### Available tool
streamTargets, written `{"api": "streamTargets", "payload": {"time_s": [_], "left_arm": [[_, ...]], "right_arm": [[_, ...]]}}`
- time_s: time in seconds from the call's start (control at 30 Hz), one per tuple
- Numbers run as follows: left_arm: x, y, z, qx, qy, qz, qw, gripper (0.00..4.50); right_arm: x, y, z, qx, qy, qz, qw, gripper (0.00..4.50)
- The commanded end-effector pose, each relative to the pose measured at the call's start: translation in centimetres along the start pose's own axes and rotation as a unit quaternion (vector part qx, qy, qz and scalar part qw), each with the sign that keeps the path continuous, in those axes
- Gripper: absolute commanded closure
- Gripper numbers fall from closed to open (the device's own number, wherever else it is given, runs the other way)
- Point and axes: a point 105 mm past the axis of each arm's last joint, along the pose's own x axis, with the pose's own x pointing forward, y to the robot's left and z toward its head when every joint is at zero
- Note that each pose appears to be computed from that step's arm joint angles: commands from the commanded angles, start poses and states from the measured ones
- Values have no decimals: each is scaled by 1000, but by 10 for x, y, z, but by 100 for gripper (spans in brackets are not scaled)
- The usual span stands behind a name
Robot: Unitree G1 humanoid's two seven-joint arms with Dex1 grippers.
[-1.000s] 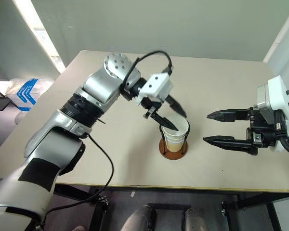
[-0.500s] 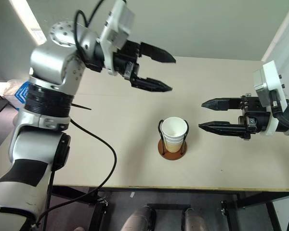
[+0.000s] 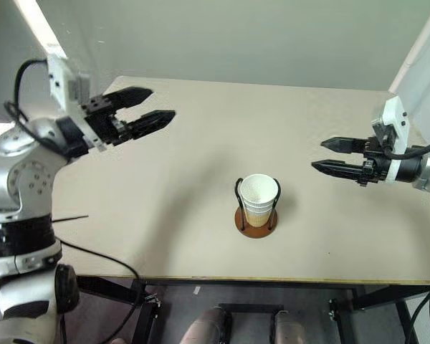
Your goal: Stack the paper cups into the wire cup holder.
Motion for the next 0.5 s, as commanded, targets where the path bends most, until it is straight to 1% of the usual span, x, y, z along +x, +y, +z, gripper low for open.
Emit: {"api": "streamTargets", "payload": {"time_s": [0.03,0.2,0.3,0.4,0.5], "left_arm": [[-16,12,7,27,-15,78,996,40],[-33,31,-10,31,-4,158,987,40],[-44,47,-27,28,9,218,975,40],[-47,49,-32,13,2,238,971,40],[-45,47,-35,5,-2,238,971,40]], "right_arm": [[-10,-13,-5,-9,4,-36,999,151],[-16,-31,-22,7,17,-87,996,151],[-21,-38,-31,14,27,-119,992,151],[-23,-43,-34,12,33,-137,990,151],[-24,-49,-38,10,36,-167,985,151]]}}
